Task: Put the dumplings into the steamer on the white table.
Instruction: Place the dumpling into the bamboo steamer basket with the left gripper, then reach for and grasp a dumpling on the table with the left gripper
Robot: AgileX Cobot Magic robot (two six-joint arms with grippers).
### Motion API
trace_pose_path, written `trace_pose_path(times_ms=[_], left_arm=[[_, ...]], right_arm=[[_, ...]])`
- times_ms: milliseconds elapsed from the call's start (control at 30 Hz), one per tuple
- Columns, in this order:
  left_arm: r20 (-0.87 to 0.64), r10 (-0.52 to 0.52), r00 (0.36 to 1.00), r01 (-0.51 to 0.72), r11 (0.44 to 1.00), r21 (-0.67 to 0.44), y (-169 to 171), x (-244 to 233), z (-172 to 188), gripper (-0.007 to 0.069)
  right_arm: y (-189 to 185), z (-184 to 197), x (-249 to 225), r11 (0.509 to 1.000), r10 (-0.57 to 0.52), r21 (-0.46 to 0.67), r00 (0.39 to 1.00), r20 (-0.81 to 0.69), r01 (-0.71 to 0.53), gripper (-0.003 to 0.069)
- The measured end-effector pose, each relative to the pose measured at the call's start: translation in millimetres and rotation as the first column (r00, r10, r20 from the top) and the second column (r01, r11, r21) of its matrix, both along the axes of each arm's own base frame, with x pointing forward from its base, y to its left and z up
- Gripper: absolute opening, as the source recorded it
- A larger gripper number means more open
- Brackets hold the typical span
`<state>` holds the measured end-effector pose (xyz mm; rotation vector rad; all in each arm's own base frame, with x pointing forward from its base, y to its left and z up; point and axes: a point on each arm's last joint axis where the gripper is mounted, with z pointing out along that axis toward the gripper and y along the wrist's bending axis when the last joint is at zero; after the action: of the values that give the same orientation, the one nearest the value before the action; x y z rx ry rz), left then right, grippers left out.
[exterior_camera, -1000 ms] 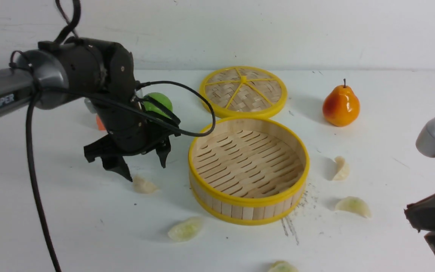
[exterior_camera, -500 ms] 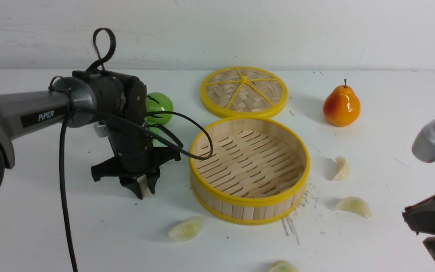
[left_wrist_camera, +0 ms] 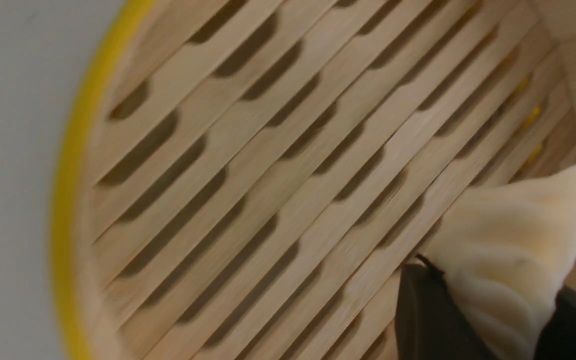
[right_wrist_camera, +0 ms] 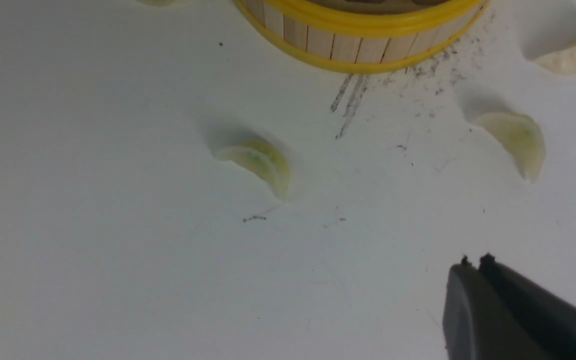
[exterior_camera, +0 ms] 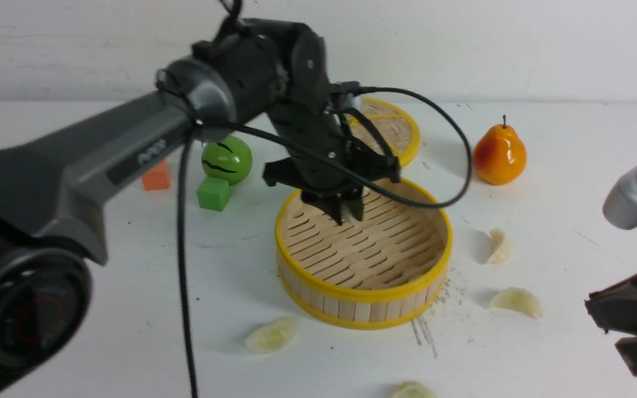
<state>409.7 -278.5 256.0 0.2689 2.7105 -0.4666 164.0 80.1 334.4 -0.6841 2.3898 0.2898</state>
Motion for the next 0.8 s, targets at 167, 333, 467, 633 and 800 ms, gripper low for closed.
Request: trace_pose_path(times_ms=[167,333,467,633,800], left_arm=[[0.037,0.05,0.998,-0.048,0.997,-0.058,-23,25,-30,0.0182],[0.03,0.093,0.995,-0.091,0.994,-0.061,-28,39,-58,0.0182],[0.041,0.081,0.996,-0.078,0.995,-0.061,-31,41,-62,0.0181],[0.052,0.018,0.998,-0.016,1.0,-0.025,-32,37,-55,0.0297],[0.066,-0.029,0.997,0.026,0.999,0.035,-21,24,-1,0.0504]], right_arm=[[0,-1,-1,1.0,0.004,-0.007,1.0,-0.018,-0.004,0.0013],[0,-1,-2,1.0,0.004,-0.009,1.0,-0.022,-0.004,0.0021],[0,-1,-2,1.0,0.004,-0.009,1.0,-0.023,-0.005,0.0022],[0,-1,-2,1.0,0.005,-0.009,1.0,-0.024,-0.005,0.0027],[0,-1,-2,1.0,0.005,-0.01,1.0,-0.024,-0.005,0.0031]])
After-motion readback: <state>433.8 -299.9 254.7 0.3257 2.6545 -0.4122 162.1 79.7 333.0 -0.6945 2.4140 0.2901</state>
